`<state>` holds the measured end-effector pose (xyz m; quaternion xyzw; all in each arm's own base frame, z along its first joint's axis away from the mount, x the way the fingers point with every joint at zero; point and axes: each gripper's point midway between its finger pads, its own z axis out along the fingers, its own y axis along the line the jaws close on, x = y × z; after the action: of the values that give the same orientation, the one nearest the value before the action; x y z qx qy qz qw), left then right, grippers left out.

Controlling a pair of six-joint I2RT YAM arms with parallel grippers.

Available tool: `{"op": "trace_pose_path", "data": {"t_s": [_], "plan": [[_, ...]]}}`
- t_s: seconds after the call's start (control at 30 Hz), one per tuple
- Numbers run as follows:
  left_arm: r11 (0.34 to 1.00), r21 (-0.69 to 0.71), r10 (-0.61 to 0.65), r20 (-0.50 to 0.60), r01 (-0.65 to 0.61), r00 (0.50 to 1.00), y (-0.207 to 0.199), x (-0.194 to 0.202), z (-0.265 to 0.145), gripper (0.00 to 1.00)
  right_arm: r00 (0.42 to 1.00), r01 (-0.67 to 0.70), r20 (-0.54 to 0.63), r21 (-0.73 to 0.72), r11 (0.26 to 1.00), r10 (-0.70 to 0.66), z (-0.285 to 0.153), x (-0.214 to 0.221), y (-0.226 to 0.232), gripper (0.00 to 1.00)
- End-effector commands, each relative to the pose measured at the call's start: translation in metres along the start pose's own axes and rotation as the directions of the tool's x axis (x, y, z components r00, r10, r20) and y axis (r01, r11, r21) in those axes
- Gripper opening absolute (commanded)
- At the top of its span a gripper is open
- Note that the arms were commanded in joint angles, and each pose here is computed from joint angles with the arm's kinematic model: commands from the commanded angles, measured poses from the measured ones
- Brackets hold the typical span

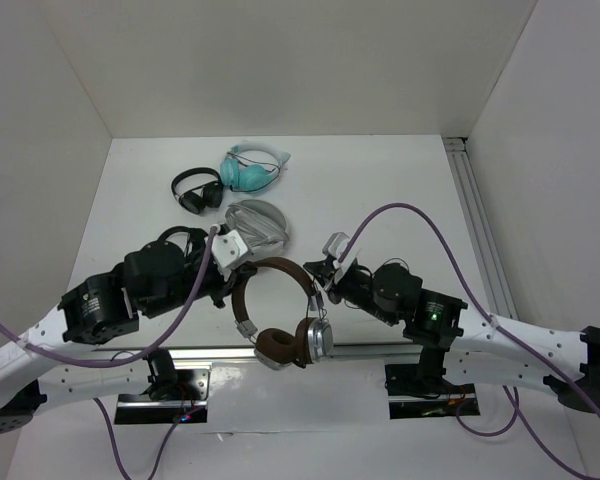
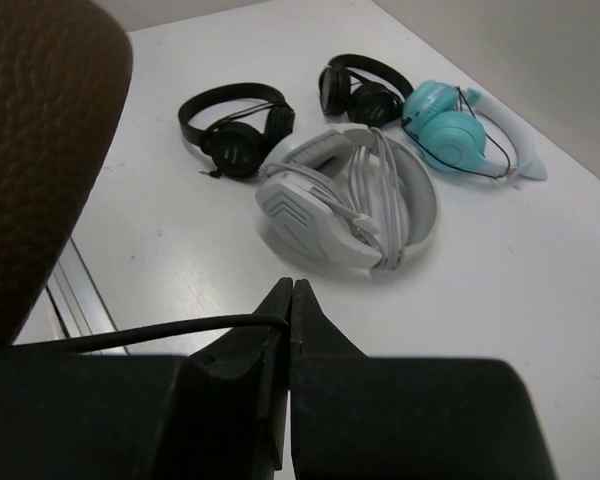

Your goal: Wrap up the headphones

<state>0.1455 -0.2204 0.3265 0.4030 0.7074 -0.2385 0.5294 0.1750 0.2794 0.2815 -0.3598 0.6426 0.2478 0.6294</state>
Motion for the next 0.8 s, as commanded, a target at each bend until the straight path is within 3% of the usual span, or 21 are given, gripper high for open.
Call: {"op": "trace_pose_path", "data": {"t_s": [0.0, 0.23, 0.43, 0.77], "plan": [[0.999, 0.023, -0.047, 0.194, 0.044, 0.980, -0.002, -0.048, -0.014, 0.00, 0.998, -0.022, 0.059, -0.038, 0.999, 0.025, 0.007, -0.002, 0.008, 0.03], [0.993, 0.010, -0.118, 0.267, 0.120, 0.956, 0.003, -0.071, -0.022, 0.00, 0.993, -0.048, 0.104, -0.066, 0.997, 0.055, 0.018, 0.004, 0.014, 0.09], [0.952, -0.077, -0.248, 0.377, 0.297, 0.892, 0.028, -0.106, -0.038, 0.00, 0.981, -0.093, 0.161, -0.073, 0.993, 0.104, 0.032, 0.008, 0.010, 0.34], [0.824, -0.182, -0.408, 0.467, 0.537, 0.784, 0.059, -0.123, -0.043, 0.00, 0.959, -0.211, 0.166, -0.131, 0.969, 0.232, 0.058, 0.032, 0.002, 0.35]]}}
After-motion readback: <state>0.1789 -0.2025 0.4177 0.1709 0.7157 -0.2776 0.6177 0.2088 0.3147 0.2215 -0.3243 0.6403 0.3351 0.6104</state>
